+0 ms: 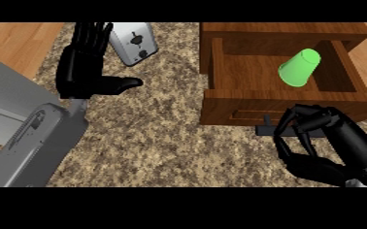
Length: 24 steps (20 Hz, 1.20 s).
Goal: Pick up the cup, place it into the drawer and close the drawer
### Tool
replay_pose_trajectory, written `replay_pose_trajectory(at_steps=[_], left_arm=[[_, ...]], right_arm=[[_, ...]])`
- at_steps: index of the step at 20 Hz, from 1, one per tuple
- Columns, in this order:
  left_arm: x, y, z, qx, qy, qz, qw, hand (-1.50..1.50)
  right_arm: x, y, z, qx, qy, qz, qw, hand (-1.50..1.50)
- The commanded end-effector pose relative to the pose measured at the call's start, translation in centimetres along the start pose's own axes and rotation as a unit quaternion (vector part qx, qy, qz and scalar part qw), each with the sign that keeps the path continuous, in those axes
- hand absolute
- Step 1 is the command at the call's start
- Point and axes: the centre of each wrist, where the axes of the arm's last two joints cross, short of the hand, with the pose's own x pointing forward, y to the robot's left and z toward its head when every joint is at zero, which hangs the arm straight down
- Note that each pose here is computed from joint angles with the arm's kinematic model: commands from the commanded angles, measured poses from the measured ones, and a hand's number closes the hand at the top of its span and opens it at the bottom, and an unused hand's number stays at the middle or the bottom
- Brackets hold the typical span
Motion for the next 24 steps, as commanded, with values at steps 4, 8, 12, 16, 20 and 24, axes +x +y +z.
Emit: replay_pose_trajectory(at_steps=[4,8,12,16,20,24], left_arm=[[1.2,5.0,2.7,-0.001,-0.003,0.007,1.0000,-1.50],[1.0,7.7,5.4,0.009,0.003,-0.006,0.9999,-1.50],[0.9,9.7,7.6,0.008,0.004,0.005,0.9999,-1.50],[0.7,9.8,8.6,0.018,0.007,-0.001,0.9998,-1.50],[1.1,10.6,8.9,0.016,0.000,0.007,0.9999,-1.50],[0.8,11.5,9.6,0.010,0.000,0.011,0.9999,-1.50]], right_arm=[[-1.9,3.1,-1.8,0.074,0.007,0.177,0.981,1.50],[-4.9,4.2,-3.6,0.082,0.025,0.213,0.973,1.50],[-6.3,4.4,-5.4,0.086,0.030,0.220,0.971,-1.50],[-10.5,5.6,-5.6,0.101,0.064,0.235,0.965,-1.50],[-12.1,7.8,-8.3,0.129,0.077,0.262,0.953,-1.50],[-14.1,6.1,-10.4,0.121,0.088,0.245,0.958,-1.50]])
